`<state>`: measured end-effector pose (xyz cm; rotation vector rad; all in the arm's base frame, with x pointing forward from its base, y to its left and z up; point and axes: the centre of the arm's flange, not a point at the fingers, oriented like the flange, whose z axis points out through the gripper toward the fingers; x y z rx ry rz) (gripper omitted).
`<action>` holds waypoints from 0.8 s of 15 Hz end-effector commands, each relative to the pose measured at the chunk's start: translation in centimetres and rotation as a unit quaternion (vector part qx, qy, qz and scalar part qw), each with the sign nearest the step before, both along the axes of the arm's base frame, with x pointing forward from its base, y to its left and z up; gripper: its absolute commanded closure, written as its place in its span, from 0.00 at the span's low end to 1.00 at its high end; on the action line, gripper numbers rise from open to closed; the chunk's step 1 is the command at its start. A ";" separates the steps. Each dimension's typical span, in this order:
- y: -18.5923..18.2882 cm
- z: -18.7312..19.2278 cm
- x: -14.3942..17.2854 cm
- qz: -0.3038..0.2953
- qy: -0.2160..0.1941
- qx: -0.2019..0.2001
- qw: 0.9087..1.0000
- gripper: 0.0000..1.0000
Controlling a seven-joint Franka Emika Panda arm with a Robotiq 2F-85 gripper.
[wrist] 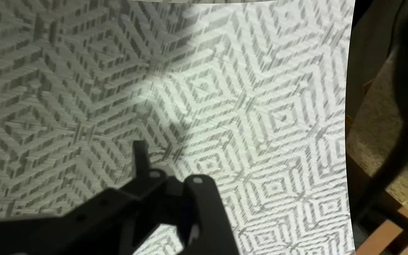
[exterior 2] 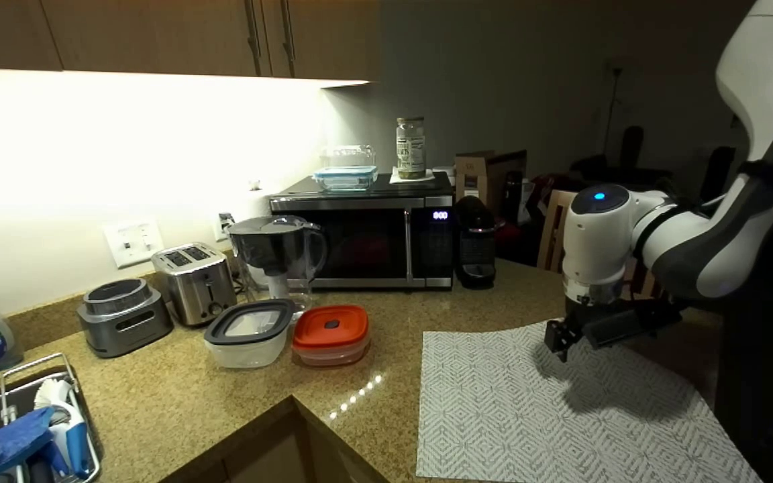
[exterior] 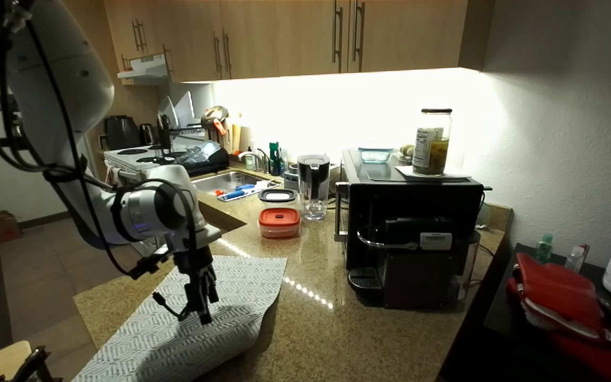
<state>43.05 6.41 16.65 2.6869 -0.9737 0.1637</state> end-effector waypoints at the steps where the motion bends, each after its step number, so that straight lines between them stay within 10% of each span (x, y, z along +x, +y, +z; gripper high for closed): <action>1: 1.3 -2.1 1.3 0.002 -0.018 0.005 1.000 0.00; 12: 2.8 -4.4 3.5 0.016 -0.023 0.066 0.997 0.00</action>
